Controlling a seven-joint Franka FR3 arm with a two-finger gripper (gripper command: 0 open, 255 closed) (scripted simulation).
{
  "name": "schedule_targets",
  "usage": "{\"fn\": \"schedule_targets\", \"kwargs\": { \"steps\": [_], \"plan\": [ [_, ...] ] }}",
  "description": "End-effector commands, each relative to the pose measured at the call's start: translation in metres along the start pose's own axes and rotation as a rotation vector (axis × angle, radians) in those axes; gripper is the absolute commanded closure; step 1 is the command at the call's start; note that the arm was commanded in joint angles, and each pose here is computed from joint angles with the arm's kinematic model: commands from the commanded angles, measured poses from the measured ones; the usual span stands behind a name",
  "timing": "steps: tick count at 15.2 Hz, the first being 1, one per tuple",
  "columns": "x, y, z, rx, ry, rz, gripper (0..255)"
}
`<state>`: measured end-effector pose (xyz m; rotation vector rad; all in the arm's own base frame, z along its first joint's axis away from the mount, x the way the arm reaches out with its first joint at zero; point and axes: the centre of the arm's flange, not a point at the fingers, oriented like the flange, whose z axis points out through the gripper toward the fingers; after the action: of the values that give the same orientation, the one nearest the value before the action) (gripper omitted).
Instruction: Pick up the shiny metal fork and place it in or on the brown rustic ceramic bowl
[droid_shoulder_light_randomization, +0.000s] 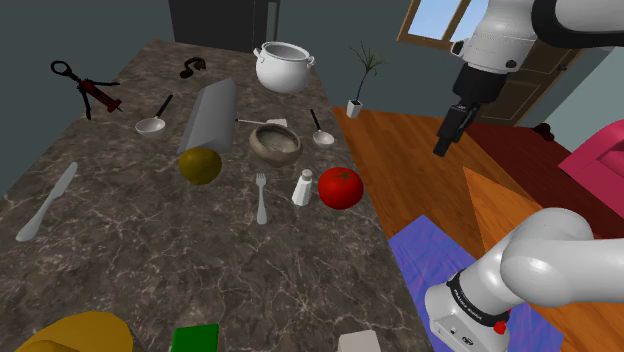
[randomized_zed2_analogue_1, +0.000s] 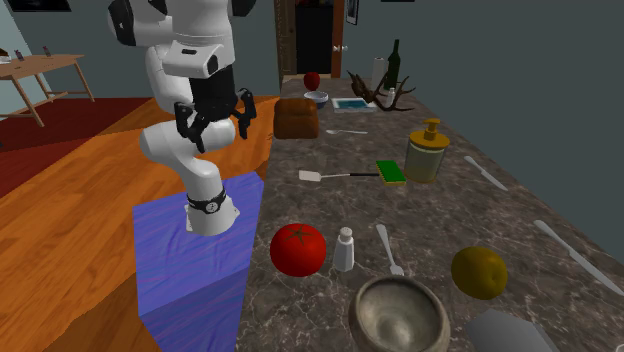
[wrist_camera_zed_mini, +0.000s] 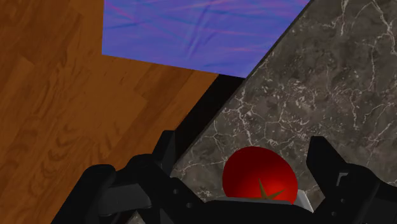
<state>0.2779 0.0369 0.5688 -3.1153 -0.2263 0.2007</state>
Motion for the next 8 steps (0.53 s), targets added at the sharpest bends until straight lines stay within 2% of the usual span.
{"fn": "schedule_targets", "kwargs": {
  "steps": [1, 8],
  "plan": [
    [0.0, 0.0, 0.0, 0.0, 0.0, 0.0, 0],
    [0.053, -0.062, 0.04, 0.015, -0.002, 0.122, 0]
  ]
}}
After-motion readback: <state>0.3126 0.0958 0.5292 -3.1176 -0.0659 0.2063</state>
